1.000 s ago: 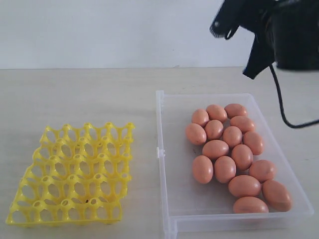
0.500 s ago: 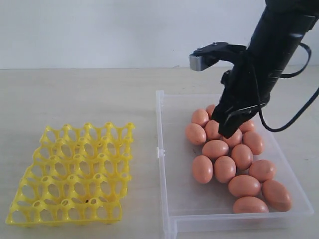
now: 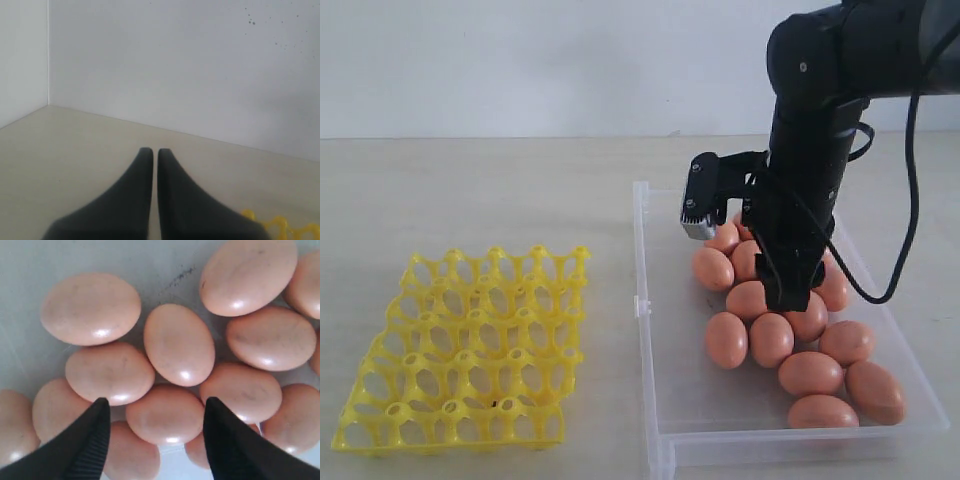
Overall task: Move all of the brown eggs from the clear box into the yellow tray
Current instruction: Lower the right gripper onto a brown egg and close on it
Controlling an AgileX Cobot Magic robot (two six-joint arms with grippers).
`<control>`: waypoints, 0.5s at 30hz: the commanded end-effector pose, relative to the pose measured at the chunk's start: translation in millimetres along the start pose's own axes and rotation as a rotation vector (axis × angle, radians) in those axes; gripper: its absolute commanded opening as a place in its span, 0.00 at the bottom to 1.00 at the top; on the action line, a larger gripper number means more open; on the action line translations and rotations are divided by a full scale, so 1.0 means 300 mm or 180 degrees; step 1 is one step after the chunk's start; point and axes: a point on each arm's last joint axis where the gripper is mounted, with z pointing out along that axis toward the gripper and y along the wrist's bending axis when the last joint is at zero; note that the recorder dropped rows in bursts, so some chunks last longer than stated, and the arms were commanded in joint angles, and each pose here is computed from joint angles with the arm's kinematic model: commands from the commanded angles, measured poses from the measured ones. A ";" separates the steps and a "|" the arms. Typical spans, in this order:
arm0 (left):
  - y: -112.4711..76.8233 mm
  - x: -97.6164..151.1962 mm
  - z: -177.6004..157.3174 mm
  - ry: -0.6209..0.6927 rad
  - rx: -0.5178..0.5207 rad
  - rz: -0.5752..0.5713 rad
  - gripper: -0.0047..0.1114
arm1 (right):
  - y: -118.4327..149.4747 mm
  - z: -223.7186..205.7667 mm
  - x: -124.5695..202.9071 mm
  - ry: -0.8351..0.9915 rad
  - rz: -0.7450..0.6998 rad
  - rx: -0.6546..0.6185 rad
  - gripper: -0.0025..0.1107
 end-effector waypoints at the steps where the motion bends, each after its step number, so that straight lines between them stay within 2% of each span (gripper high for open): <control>1: 0.000 -0.006 -0.001 -0.0058 0.0001 -0.0056 0.07 | -0.013 0.033 -0.016 -0.0076 -0.0179 0.0041 0.46; 6: 0.000 -0.006 -0.001 -0.0058 0.0001 -0.0056 0.07 | -0.023 0.042 -0.035 -0.0236 -0.0609 0.0134 0.46; 8: 0.000 -0.006 -0.001 -0.0058 0.0001 -0.0056 0.07 | -0.016 0.050 -0.041 -0.0286 -0.0774 0.0053 0.46; 15: 0.000 -0.006 -0.001 -0.0058 0.0001 -0.0056 0.07 | -0.012 0.111 -0.043 -0.0187 -0.0750 -0.0160 0.46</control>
